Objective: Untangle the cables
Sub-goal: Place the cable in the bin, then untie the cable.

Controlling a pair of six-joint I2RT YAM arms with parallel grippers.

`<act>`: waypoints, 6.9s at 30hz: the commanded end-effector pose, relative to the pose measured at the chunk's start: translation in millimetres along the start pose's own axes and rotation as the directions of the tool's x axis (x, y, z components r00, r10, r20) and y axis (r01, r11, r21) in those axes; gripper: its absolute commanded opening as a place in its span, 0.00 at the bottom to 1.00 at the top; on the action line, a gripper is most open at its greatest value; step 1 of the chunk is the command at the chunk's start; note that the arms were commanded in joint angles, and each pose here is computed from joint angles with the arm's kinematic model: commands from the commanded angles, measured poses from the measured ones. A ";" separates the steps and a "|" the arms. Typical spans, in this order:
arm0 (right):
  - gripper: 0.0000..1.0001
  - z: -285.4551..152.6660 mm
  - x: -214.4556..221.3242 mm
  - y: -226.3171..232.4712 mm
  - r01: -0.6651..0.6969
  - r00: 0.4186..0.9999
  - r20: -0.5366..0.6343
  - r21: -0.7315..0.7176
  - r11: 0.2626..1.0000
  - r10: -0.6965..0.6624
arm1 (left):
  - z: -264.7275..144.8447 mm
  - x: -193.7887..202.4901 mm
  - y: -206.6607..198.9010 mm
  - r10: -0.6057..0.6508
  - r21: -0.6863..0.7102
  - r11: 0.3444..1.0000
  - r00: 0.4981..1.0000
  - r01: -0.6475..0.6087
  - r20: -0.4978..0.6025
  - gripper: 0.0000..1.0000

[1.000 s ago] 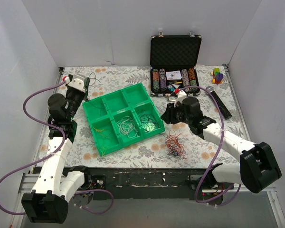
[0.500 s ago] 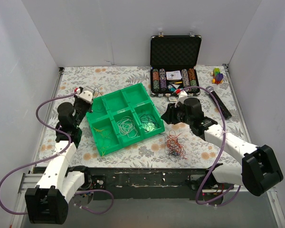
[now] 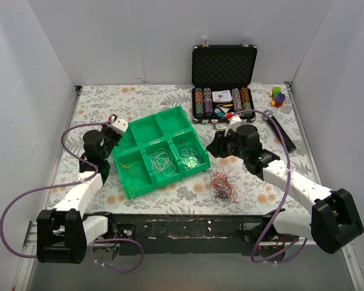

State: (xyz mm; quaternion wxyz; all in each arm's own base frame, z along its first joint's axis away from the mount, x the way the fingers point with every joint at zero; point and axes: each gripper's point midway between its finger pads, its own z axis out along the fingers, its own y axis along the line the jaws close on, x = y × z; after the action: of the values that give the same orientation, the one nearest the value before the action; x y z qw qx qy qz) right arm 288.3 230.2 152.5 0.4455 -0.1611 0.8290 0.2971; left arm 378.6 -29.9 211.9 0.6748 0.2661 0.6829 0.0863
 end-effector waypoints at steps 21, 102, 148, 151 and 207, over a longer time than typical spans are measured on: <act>0.47 -3.2 -6.2 -3.9 0.001 0.999 0.035 0.029 1.000 -0.002 | 24.6 52.4 -67.3 0.173 0.325 0.939 0.969 -0.109 -0.176 0.12; 0.61 -70.1 107.3 -24.2 -0.183 0.969 -0.137 0.160 0.970 0.206 | -118.5 -71.3 -432.4 0.039 0.391 0.173 0.403 -0.904 0.914 0.32; 0.54 -60.3 162.1 -34.9 -0.226 0.928 -0.257 0.190 0.956 0.270 | -94.2 -220.0 -326.1 0.008 0.492 0.594 0.616 -0.636 0.787 0.00; 0.51 -60.3 166.9 -39.0 -0.223 0.925 -0.261 0.213 0.951 0.276 | -97.1 -242.2 -305.7 -0.008 0.475 0.647 0.618 -0.597 0.786 0.00; 0.54 -145.9 -34.6 27.1 0.009 0.919 0.394 -0.005 1.000 -0.006 | -125.8 -362.5 -246.5 -0.297 0.686 0.675 0.752 -0.270 0.588 0.00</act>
State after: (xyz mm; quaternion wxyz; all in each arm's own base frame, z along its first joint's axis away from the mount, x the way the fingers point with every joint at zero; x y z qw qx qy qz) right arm 207.4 153.0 233.0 0.5798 -0.0871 0.7549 0.2939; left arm 176.7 -380.4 416.7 0.6931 0.5300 0.3821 -0.3043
